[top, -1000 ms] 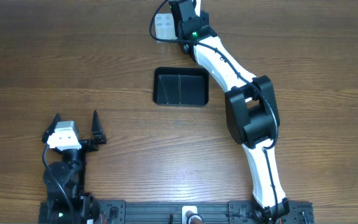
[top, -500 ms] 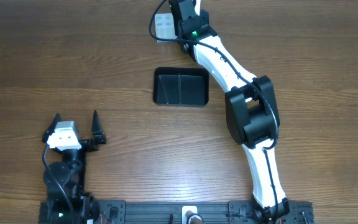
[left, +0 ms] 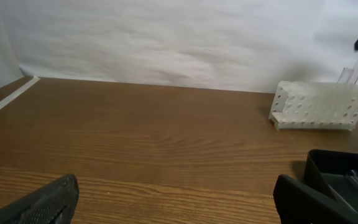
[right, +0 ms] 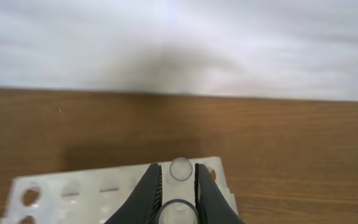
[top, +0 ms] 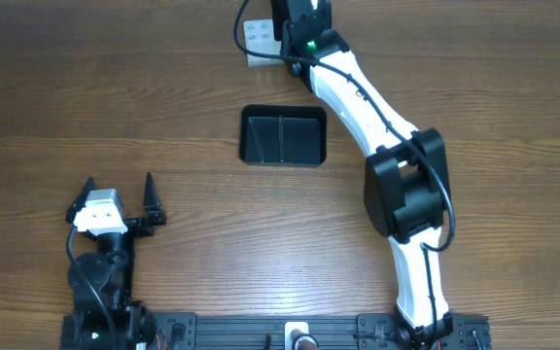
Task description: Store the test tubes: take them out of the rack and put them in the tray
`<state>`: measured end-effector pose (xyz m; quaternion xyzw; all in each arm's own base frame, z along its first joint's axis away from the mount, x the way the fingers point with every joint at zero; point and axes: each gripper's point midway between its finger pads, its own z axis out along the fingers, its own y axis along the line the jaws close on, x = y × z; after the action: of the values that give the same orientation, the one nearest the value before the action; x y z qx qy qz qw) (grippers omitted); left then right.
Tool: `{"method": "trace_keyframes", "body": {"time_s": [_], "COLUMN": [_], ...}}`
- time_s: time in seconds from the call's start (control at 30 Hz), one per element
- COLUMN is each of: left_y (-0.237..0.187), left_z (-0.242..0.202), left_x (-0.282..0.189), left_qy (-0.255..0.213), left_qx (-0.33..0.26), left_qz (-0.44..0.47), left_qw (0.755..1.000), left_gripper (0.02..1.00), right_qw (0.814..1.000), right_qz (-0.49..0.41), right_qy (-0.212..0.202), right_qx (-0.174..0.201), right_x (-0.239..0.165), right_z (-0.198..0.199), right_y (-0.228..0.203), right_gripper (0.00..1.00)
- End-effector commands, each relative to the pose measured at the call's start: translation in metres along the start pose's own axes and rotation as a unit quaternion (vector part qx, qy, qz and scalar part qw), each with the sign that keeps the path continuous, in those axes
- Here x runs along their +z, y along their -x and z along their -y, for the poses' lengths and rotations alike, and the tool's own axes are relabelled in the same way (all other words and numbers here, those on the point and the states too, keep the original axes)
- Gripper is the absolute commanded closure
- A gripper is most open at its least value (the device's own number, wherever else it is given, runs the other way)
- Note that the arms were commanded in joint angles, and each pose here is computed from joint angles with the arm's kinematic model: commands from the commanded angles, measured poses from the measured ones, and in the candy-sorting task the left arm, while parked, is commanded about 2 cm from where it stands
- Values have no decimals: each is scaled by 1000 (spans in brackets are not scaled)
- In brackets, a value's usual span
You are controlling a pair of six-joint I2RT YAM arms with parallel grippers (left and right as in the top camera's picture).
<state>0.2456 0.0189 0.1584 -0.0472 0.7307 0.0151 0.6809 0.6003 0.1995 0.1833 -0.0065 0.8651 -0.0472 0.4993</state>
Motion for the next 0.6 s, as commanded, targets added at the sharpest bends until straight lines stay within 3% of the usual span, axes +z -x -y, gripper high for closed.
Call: {"method": "trace_keyframes", "body": {"time_s": [0.03,0.37,0.6], "left_y": [0,0,0], "left_z": [0,0,0], "left_x": [0,0,0], "left_qy": [-1,-1,-1], "left_qx": [7,7,7], "left_qz": [1,1,1], "left_qw": [1000,1000,1000], "left_gripper": [20,20,20], "right_qw": [999,999,997], "right_qz": [49,35,-66], "right_qy": [14,27,22], "right_qx": [19,14,24], "right_x": [-39,-77,-102], "right_z": [-2,-8,2], "right_y": [51,58,17], "right_gripper": [895,930,952]}}
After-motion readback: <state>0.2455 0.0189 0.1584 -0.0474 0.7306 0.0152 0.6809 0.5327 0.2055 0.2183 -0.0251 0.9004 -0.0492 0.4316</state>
